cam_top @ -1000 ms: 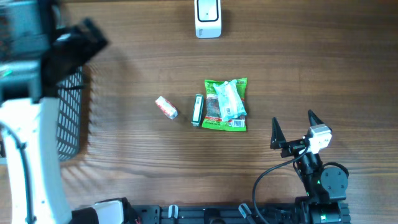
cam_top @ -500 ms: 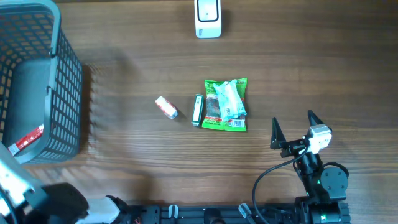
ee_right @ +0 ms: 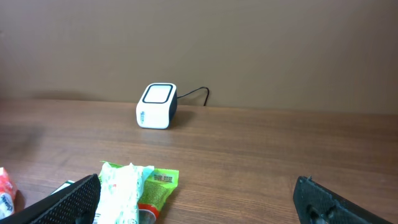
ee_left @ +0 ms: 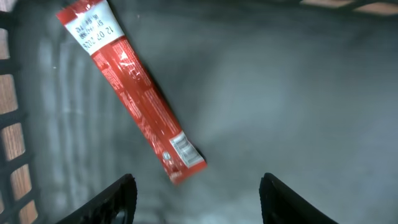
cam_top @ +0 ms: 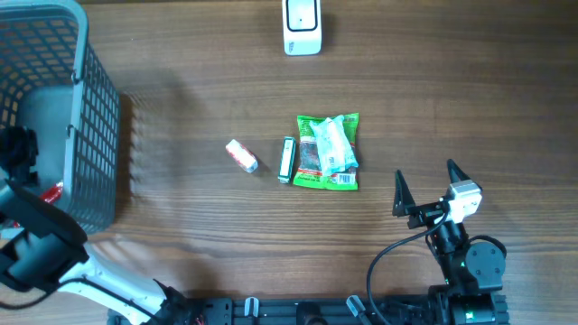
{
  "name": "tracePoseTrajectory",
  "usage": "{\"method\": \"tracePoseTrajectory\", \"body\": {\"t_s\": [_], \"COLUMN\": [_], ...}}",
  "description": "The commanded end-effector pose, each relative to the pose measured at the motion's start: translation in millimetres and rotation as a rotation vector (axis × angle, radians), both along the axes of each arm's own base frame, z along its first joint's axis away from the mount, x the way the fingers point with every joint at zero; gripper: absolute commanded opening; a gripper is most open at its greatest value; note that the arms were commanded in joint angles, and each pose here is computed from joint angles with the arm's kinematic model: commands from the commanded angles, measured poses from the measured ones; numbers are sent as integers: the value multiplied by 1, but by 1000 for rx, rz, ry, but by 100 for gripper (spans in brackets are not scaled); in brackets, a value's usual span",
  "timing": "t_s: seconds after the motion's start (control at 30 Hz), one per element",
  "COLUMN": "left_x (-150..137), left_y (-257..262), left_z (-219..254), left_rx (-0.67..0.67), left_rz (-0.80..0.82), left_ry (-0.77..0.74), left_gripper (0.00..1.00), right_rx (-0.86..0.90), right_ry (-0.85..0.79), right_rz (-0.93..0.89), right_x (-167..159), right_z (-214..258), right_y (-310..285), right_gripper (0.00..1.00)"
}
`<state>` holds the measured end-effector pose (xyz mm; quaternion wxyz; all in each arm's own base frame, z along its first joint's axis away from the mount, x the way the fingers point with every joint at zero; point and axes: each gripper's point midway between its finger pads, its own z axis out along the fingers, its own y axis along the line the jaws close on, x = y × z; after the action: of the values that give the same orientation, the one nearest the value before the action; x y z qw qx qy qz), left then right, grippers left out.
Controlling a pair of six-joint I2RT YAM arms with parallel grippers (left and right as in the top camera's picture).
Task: Scan the item barcode
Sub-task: 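Reach into the basket and grasp the long red snack stick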
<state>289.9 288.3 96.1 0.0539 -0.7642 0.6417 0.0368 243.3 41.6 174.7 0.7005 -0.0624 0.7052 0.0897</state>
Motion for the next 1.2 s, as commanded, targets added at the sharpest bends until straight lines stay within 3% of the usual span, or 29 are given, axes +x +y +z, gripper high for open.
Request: {"method": "tracePoseTrajectory", "body": {"t_s": [0.0,0.53,0.57,0.63,0.7,1.0,1.17], "left_x": [-6,-21,-22,-25,-26,6,21], "left_y": [0,-14,-16,-18,-19,-34,-30], "left_z": [-31,-112,-116,-121,-122,-96,-63], "left_rx": [-45,-86,-86,-87,-92,-180,-144], "left_rz": [13,27,27,27,27,16,2], "left_ry": [72,116,116,117,122,-65,-167], "left_gripper": [61,58,55,33,5,4,4], "right_rx": [-11,-11,-11,-11,-11,-11,-11], "right_ry": [-11,-11,-11,-11,-11,-11,-11], "right_rz": [-10,-10,-10,-10,-10,-10,-10], "right_x": [0,0,0,0,0,0,0], "right_z": [2,2,2,2,2,2,2], "right_y": [-2,-2,-2,-2,-2,-2,-2], "right_gripper": [100,100,100,100,100,100,100]}}
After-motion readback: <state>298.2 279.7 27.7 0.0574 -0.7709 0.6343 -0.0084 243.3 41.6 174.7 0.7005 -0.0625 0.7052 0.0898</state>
